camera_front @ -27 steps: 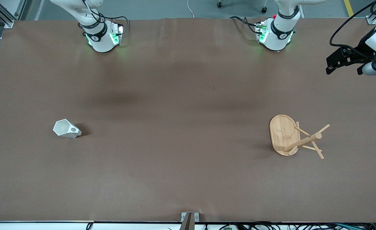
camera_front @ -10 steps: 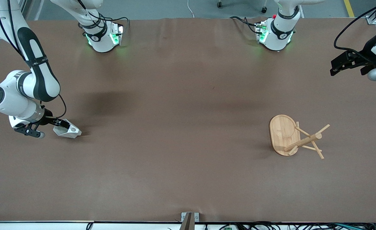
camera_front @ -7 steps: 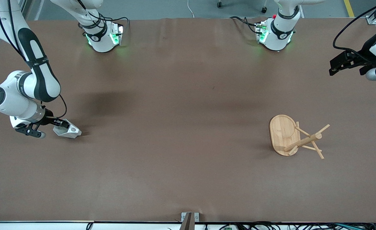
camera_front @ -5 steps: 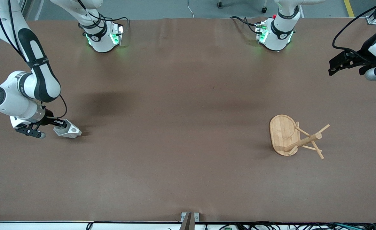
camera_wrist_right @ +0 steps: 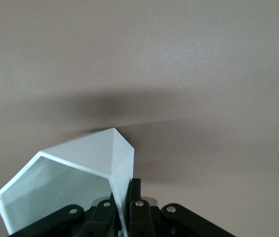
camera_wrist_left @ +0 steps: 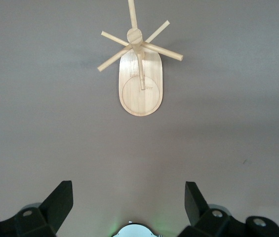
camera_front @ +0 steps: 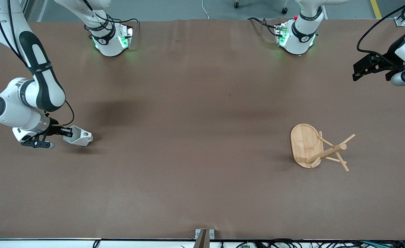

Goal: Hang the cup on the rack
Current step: 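Lift the white cup with the right gripper while the left gripper approaches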

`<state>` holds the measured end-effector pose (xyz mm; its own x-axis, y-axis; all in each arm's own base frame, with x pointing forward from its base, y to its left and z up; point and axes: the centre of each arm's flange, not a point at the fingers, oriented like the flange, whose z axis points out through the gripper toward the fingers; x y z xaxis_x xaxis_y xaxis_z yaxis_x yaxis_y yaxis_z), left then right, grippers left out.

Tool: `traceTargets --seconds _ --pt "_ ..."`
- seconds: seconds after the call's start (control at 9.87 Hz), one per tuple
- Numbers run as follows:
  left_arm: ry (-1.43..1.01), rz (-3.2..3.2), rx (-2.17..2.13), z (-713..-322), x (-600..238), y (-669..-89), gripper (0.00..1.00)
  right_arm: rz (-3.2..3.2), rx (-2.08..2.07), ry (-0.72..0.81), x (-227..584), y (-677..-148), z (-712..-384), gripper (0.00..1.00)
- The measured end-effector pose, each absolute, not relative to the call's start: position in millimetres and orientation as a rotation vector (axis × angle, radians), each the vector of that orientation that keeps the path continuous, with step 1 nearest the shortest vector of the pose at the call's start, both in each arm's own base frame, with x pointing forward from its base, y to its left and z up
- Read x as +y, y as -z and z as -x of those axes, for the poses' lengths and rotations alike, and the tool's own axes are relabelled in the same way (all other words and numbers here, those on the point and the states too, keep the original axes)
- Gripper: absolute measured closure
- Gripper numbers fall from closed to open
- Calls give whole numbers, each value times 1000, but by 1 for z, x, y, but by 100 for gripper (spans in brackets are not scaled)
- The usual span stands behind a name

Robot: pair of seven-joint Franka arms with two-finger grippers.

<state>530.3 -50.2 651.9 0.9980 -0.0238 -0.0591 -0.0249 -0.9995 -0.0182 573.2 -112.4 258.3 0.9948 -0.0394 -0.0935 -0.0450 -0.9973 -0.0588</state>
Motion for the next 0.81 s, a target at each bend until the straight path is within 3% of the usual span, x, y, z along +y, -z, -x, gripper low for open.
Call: traceTargets --seconds 0.3,0.51,0.81 --pt "-93 3121 46 -530 -53 -652 0 2971 -149 -232 -96 -351 -609 93" --pt "-94 3122 99 -528 -69 -651 0 2758 -136 -256 -63 -407 -610 93" --pt "-28 3213 407 -511 -178 -657 0 2370 -139 -279 -8 -429 -602 93"
